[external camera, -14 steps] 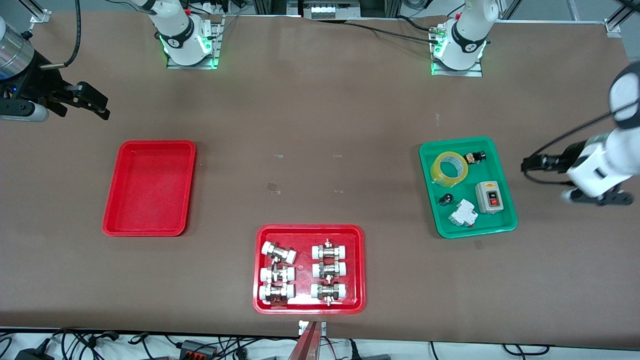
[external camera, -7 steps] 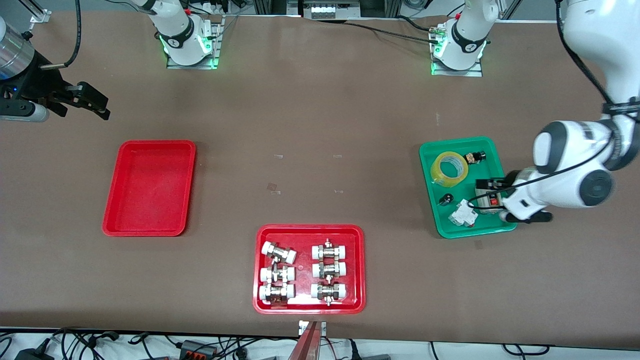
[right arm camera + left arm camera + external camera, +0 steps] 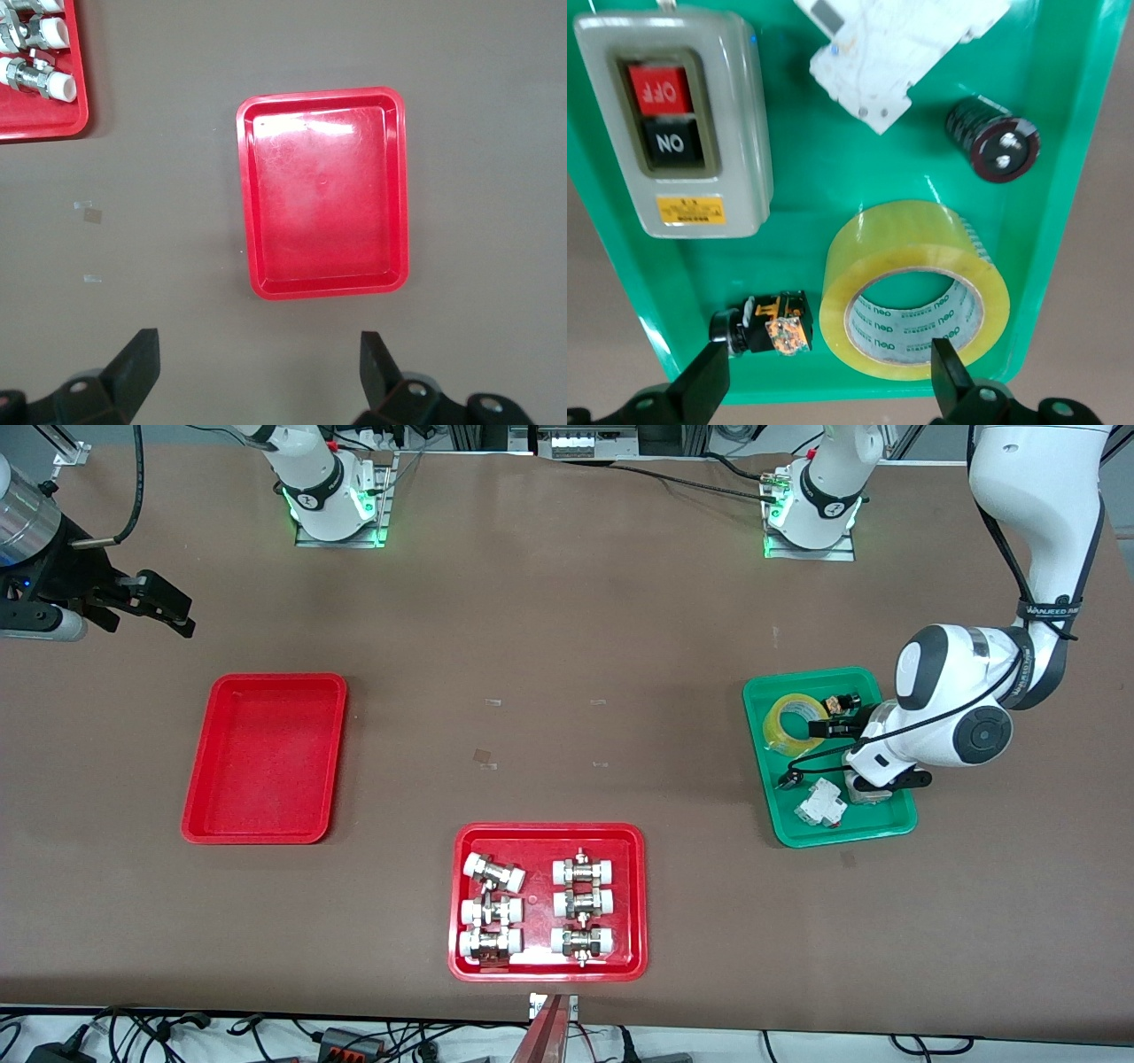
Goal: Left arm passes tape to right arm into tray
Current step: 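Lower the left gripper into the tape roll's hole and grasp it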
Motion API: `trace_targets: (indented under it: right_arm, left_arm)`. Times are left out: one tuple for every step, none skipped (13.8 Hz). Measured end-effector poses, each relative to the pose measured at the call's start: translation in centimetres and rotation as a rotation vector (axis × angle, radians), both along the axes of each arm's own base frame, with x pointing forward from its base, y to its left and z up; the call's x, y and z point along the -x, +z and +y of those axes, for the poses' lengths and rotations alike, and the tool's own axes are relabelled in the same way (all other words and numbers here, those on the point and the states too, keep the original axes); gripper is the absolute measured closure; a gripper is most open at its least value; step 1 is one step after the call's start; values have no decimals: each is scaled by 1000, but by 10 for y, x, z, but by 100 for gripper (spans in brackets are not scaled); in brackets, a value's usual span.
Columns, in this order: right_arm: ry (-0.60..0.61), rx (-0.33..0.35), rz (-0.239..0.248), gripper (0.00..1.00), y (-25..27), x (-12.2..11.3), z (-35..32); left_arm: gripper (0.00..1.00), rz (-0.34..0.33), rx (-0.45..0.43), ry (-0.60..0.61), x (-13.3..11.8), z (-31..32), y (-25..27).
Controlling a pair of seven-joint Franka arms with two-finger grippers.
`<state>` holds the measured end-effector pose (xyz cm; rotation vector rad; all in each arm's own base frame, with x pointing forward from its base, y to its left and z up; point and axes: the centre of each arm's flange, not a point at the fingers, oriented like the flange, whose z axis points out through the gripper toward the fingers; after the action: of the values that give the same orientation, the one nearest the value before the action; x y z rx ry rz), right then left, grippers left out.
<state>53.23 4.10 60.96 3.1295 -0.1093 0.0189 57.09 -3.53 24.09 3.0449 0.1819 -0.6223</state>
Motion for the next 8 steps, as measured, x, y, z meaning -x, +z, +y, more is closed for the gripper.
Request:
trace_targets:
  right_arm:
    - [0,0,0,0,0,0,0]
    - [0,0,0,0,0,0,0]
    - [0,0,0,0,0,0,0]
    - [0,0,0,0,0,0,0]
    - [0,0,0,0,0,0,0]
    - [0,0,0,0,0,0,0]
    - [0,0,0,0,0,0,0]
    - [0,0,0,0,0,0,0]
  left_arm:
    - [0,6,-2,4,3,-1,-4]
    - [0,15,-6,10,7,-2,-9]
    - [0,23,-10,20,11,-2,-14]
    - [0,28,-15,31,14,-3,-18]
    - [0,30,-18,37,16,-3,-23]
    - [0,36,-19,42,18,-3,-27]
    - [0,44,-20,45,20,-3,-32]
    - [0,51,-23,52,21,-3,-37]
